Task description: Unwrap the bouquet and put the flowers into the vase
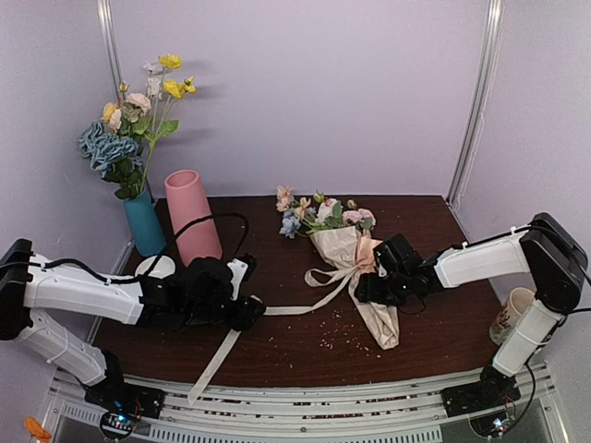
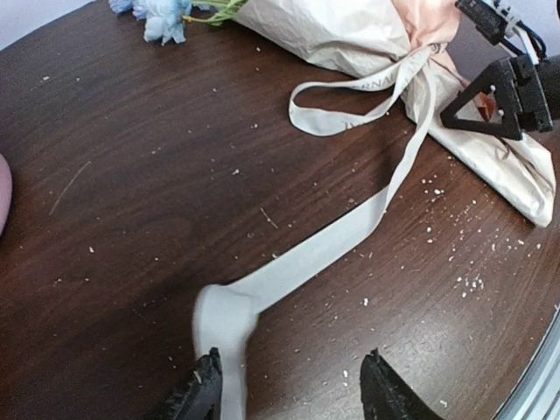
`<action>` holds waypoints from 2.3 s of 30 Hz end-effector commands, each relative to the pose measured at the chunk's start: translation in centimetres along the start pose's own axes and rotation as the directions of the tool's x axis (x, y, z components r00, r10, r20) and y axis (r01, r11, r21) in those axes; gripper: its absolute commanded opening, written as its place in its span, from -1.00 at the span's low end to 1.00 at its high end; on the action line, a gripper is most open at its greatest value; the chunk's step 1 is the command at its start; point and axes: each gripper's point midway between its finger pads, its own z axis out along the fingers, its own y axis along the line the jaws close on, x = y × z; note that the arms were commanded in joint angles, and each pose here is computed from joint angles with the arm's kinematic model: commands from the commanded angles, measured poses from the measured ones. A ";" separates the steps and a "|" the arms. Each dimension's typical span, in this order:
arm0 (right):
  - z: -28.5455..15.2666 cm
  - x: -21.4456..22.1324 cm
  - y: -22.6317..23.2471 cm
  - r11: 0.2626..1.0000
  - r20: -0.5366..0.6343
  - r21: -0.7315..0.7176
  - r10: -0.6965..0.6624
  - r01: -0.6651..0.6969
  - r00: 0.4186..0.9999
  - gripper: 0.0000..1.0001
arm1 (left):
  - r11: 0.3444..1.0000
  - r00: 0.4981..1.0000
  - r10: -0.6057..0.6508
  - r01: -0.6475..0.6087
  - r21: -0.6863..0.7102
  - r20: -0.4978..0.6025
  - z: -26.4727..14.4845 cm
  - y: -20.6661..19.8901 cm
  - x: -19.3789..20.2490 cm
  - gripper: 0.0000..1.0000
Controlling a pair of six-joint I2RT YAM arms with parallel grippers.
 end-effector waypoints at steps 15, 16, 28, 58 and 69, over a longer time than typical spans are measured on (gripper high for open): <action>-4.6 4.4 11.1 0.918 -0.195 -0.362 -0.245 0.162 0.950 1.00 | 0.997 0.998 0.039 -0.041 0.060 0.039 1.9 -3.0 -4.2 0.31; -5.2 4.3 11.1 0.910 -0.182 -0.369 -0.271 0.190 0.945 1.00 | 0.996 0.998 0.040 -0.043 0.075 0.040 1.8 -3.3 -4.3 0.31; -7.7 -2.4 2.5 0.961 0.190 0.006 -0.271 0.275 0.944 0.96 | 0.954 0.992 0.102 -0.120 0.276 0.079 3.5 -12.0 -6.9 0.01; 2.0 -2.5 1.9 0.950 0.064 -0.055 -0.305 0.308 0.950 0.84 | 0.972 0.988 0.102 -0.076 0.221 -0.112 12.4 -12.7 0.1 -0.33; 3.5 -2.6 2.2 0.933 0.058 -0.055 -0.354 0.357 0.934 0.14 | 0.969 0.990 0.095 -0.068 0.239 -0.100 12.4 -12.7 -0.3 -0.36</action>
